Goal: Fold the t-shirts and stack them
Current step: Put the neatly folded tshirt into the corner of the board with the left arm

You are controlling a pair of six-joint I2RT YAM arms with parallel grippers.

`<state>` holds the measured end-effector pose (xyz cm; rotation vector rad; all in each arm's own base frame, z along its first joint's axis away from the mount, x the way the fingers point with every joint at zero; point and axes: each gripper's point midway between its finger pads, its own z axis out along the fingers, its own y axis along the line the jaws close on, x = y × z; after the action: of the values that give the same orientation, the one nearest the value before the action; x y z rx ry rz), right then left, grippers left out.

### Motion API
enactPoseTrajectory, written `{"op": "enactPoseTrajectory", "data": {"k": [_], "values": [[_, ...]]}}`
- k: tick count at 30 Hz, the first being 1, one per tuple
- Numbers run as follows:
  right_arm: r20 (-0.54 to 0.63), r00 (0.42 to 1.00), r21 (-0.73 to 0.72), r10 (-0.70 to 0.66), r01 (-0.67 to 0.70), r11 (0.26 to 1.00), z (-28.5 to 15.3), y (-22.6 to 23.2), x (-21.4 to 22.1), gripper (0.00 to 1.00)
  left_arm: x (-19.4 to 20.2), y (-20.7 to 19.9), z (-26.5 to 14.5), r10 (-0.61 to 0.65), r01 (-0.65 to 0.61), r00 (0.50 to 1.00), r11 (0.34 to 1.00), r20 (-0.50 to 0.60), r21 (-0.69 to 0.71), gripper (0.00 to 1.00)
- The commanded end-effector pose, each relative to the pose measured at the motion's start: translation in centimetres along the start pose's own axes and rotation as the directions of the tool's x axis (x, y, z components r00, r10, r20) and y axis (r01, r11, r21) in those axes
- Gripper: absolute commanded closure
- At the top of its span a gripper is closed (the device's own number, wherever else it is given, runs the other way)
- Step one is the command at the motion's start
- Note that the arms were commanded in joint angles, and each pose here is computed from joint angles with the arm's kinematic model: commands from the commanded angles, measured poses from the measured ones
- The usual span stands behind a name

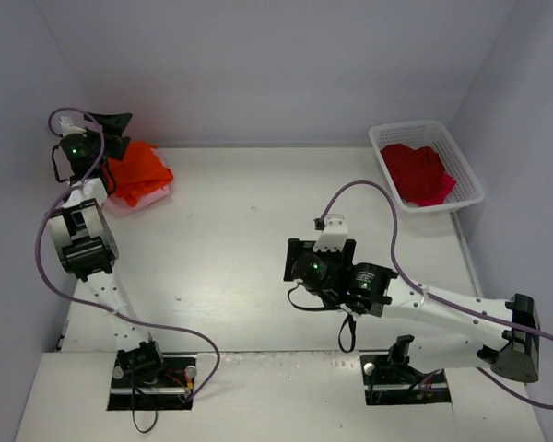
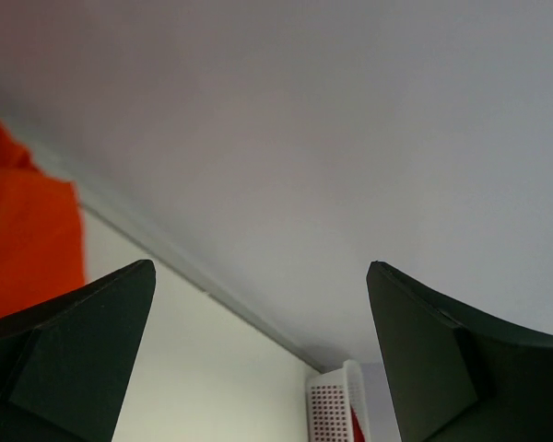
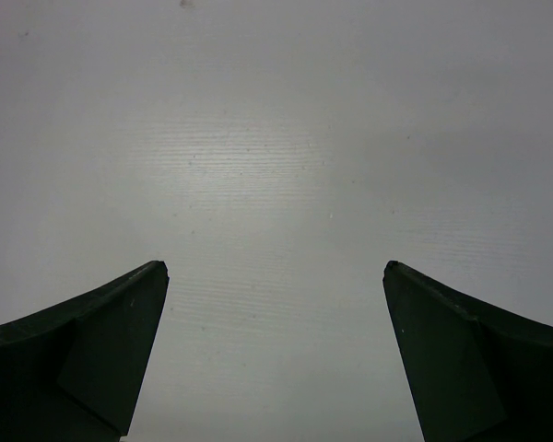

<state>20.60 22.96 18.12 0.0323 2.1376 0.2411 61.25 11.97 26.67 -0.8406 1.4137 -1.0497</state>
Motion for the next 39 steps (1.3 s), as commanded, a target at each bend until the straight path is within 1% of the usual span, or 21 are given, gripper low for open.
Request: {"op": "enactPoseTrajectory", "data": {"k": [1,2,4,5,6,8,12,15,18,22,25,33,39], "values": [[0.047,0.999,0.007,0.024,-0.024,1.0,0.1,1.0,-1.4,0.0,-0.5,-3.6,0.3,0.118,-0.118,0.993,0.988,0.009,0.102,0.07],[0.046,0.999,0.008,0.02,-0.021,1.0,0.1,1.0,-1.4,0.0,-0.4,-2.5,0.7,0.114,-0.114,0.993,0.989,0.006,0.09,0.07],[0.049,0.999,0.003,0.022,-0.022,1.0,0.0,1.3,-1.7,0.0,-0.6,-2.1,1.2,0.126,-0.127,0.992,0.988,0.016,0.093,0.07],[0.051,0.998,0.001,0.024,-0.024,1.0,0.0,1.4,-1.8,0.0,-0.4,-1.1,1.6,0.123,-0.123,0.992,0.989,0.008,0.078,0.07],[0.051,0.998,0.002,0.023,-0.023,1.0,0.0,1.3,-1.8,0.0,-0.6,-1.2,1.9,0.152,-0.152,0.988,0.985,0.012,0.081,0.07],[0.049,0.999,0.001,0.023,-0.023,1.0,0.0,1.4,-1.7,0.0,-0.6,0.1,2.2,0.165,-0.165,0.986,0.985,0.01,0.046,0.07],[0.036,0.999,-0.005,0.029,-0.029,1.0,0.1,1.6,-1.4,0.0,-1.0,2.0,2.3,0.248,-0.247,0.968,0.969,0.032,-0.022,0.07],[0.029,0.999,-0.004,0.026,-0.026,1.0,0.2,1.8,-1.3,0.0,-1.2,3.0,1.9,0.274,-0.271,0.96,0.961,0.049,-0.061,0.07],[0.022,0.999,-0.006,0.024,-0.024,1.0,0.3,2.1,-1.1,0.0,-1.4,4.1,1.5,0.277,-0.269,0.958,0.957,0.067,-0.108,0.07],[0.018,0.999,-0.011,0.027,-0.027,1.0,0.2,2.1,-1.0,0.0,-0.9,6.7,1.5,0.241,-0.231,0.97,0.958,0.042,-0.168,0.07],[0.021,0.999,-0.019,0.034,-0.034,0.999,0.0,2.1,-1.2,0.0,-0.5,8.8,1.4,0.216,-0.201,0.975,0.956,0.045,-0.215,0.07],[0.01,0.999,-0.011,0.033,-0.032,0.999,0.1,1.8,-0.5,0.0,-0.1,13.5,0.5,0.181,-0.151,0.982,0.928,0.058,-0.341,0.07],[-0.008,1.0,-0.003,0.017,-0.017,1.0,0.6,2.0,0.1,0.0,0.3,15.8,-0.5,0.152,-0.115,0.986,0.917,0.07,-0.382,0.07]]}}
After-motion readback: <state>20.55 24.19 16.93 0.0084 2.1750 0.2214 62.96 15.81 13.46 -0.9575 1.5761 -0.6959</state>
